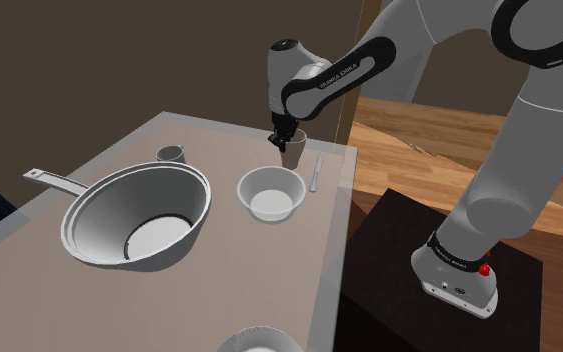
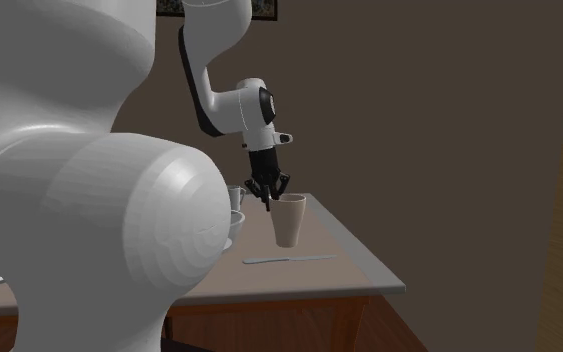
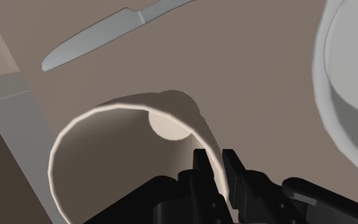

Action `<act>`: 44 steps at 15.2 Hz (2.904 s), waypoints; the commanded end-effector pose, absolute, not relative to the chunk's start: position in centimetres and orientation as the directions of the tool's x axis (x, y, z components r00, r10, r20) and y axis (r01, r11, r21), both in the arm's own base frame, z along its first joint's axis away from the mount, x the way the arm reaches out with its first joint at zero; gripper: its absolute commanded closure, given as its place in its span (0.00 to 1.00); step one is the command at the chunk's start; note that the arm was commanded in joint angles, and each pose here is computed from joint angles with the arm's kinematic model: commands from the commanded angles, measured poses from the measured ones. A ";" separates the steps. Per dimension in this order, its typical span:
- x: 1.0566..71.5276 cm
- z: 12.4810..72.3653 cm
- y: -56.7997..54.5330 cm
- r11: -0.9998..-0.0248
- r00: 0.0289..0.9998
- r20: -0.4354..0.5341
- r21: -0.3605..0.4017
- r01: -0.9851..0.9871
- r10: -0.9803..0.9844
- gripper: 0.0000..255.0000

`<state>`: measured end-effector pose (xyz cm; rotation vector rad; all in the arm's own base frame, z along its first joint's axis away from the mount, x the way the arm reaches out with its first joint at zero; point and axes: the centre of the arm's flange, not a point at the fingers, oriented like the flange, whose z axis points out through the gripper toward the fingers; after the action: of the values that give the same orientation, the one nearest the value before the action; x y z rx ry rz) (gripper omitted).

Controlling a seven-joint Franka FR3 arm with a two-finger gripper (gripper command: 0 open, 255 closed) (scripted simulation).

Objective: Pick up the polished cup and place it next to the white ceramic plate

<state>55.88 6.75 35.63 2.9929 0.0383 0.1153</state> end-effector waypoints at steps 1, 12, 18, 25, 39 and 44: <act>55.9 35.5 6.7 -0.989 0.997 0.074 0.147 0.020 0.031 1.00; 55.9 41.4 6.7 -0.989 0.997 0.074 0.147 0.020 0.031 1.00; 55.9 44.5 6.7 -0.989 0.997 0.074 0.147 0.020 0.031 1.00; 55.9 48.2 6.7 -0.989 0.997 0.074 0.147 0.020 0.031 1.00; 55.9 55.6 6.7 -0.989 0.997 0.074 0.147 0.020 0.031 1.00; 52.4 56.1 10.7 -0.989 0.997 0.074 0.147 0.020 0.031 1.00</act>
<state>53.25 9.27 56.08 2.9937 0.0389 0.1134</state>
